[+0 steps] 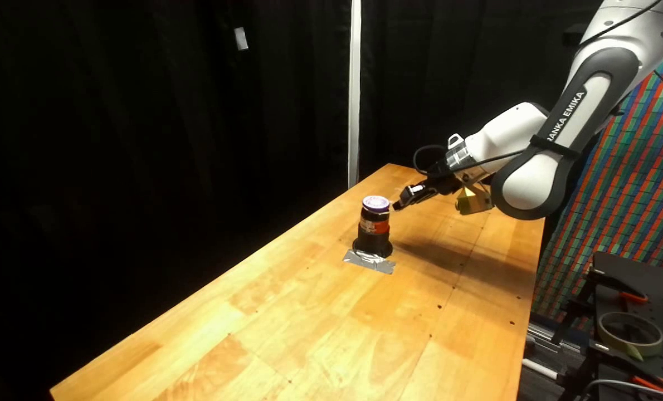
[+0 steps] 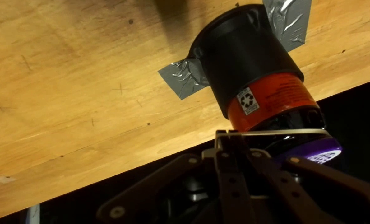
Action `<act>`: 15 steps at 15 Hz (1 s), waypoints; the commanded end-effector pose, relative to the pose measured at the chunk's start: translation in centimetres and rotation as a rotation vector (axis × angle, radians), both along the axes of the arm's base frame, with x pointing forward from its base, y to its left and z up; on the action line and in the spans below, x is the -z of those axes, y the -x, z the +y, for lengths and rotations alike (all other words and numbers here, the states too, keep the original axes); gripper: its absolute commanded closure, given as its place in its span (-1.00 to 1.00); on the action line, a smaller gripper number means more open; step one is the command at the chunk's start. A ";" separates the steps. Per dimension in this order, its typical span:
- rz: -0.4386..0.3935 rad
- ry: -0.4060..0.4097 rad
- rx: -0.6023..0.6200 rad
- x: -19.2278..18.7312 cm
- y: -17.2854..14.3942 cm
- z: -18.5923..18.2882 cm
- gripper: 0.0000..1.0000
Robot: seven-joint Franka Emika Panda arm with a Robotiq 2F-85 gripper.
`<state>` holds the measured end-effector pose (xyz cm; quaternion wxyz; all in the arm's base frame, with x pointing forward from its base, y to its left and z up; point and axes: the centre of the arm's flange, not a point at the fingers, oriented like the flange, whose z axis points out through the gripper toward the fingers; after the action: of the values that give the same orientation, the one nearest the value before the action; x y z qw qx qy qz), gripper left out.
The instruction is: Put the rubber band on the cup
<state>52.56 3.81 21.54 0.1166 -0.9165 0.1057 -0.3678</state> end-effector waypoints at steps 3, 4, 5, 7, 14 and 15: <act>-0.090 -0.017 -0.013 -0.1 2.0 -2.0 0.85; -0.098 -0.021 -0.021 0.1 2.2 -2.2 0.84; -0.099 -0.025 -0.032 0.1 2.6 -2.5 0.85; -0.122 -0.041 -0.059 0.2 3.3 -3.0 0.85; -0.325 -0.131 -0.160 0.1 5.2 -4.5 0.85; -0.336 -0.139 -0.171 0.3 5.4 -4.8 0.85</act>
<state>48.26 0.41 21.48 0.2005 -0.8562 0.0410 -0.4743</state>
